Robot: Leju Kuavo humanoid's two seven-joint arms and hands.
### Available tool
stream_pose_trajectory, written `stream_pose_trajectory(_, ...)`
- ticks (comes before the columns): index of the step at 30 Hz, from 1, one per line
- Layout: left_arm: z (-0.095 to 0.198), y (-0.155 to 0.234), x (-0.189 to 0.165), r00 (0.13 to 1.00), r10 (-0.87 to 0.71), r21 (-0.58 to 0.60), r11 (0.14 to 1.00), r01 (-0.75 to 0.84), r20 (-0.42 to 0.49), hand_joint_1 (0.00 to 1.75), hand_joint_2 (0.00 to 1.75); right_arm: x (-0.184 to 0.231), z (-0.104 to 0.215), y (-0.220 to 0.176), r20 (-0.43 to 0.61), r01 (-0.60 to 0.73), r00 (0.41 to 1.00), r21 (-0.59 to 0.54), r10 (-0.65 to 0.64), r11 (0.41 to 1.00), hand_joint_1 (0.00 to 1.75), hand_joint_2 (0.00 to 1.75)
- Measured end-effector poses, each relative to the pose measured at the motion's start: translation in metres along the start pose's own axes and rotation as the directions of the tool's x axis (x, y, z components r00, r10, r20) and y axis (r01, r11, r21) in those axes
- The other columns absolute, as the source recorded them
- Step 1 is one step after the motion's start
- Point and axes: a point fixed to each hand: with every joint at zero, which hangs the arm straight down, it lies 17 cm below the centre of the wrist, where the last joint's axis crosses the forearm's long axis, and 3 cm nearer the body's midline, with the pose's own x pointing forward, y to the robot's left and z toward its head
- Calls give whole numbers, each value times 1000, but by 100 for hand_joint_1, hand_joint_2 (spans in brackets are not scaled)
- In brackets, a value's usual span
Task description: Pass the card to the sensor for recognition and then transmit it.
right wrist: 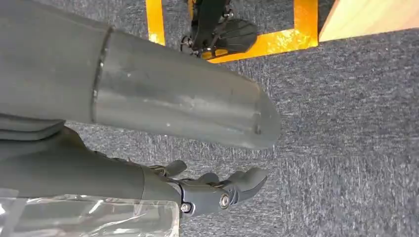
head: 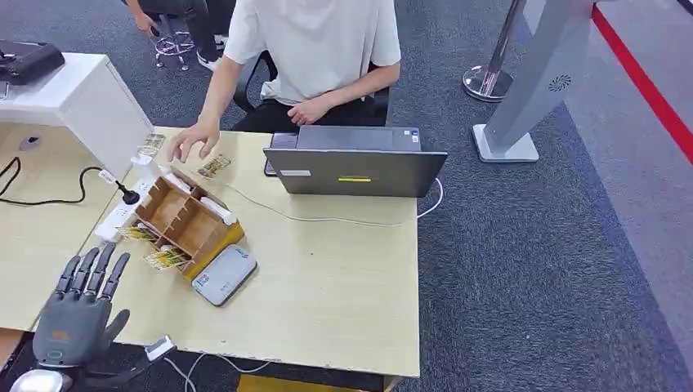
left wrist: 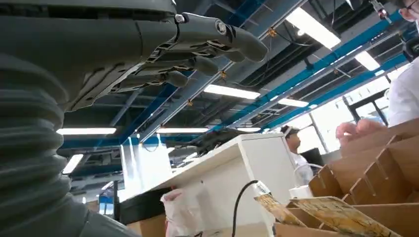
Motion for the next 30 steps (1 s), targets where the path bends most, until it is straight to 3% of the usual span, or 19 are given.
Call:
stream_pose_trajectory(10, -33, -13, 15, 998, 38, 18, 999, -37, -56, 0, 175, 4, -1, 4, 3, -21, 1000, 13, 21, 1000, 0, 0)
stream_pose_trajectory(18, -54, -12, 44, 997, 79, 39, 996, -78, -21, 0, 175, 5, -1, 6, 4, -32, 999, 21, 31, 999, 0, 0)
stream_pose_trajectory(30, -67, -41, 69, 987, 132, -101, 985, -141, -91, 0, 175, 3, -1, 6, -3, -38, 999, 24, 38, 999, 0, 0)
